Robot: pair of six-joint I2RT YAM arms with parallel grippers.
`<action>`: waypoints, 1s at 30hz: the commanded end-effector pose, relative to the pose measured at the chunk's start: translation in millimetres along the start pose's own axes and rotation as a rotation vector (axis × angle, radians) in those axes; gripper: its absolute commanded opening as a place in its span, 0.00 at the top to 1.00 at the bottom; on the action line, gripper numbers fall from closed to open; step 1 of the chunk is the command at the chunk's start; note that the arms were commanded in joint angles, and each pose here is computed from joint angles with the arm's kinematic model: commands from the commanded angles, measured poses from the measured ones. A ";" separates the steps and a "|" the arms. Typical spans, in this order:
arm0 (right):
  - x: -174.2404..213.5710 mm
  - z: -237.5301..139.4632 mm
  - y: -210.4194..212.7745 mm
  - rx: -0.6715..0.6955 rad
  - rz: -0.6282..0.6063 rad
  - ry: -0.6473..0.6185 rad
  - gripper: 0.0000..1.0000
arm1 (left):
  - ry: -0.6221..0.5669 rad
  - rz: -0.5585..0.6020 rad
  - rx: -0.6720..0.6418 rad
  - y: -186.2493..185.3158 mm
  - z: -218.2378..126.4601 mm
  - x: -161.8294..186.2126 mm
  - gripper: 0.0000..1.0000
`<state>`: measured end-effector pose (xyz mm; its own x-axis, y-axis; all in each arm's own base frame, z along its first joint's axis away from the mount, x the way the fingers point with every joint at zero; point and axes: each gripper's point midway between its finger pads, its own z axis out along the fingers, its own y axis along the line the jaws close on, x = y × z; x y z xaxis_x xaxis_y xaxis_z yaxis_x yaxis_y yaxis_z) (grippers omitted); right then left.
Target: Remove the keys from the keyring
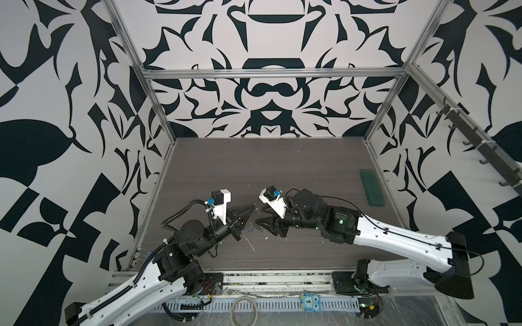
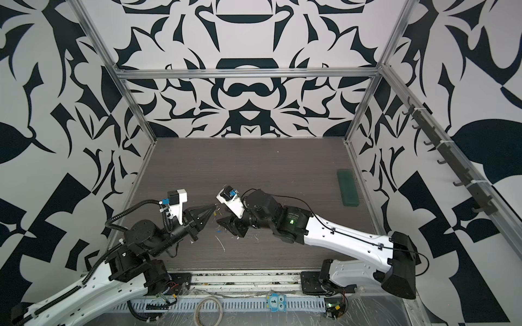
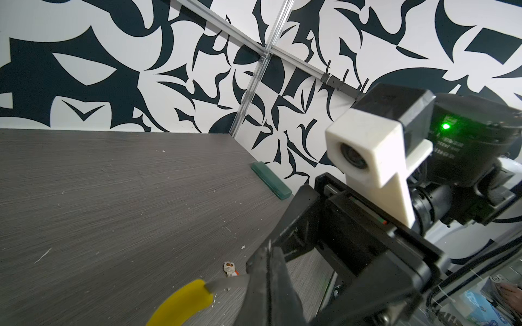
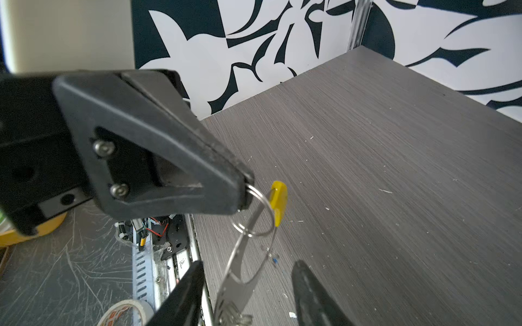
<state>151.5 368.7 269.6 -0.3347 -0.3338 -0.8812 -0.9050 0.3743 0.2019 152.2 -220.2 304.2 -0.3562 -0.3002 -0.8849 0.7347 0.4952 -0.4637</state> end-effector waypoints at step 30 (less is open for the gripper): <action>-36.5 -63.8 -3.5 -0.167 0.100 -0.137 1.00 | -0.017 -0.013 0.121 -25.3 -20.5 -13.7 0.41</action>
<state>164.1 329.9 314.7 -0.3768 -0.2045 -0.9034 -0.8910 0.3466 0.2932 136.0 -215.1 317.7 -0.3624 -0.3241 -0.8738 0.7713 0.4220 -0.4764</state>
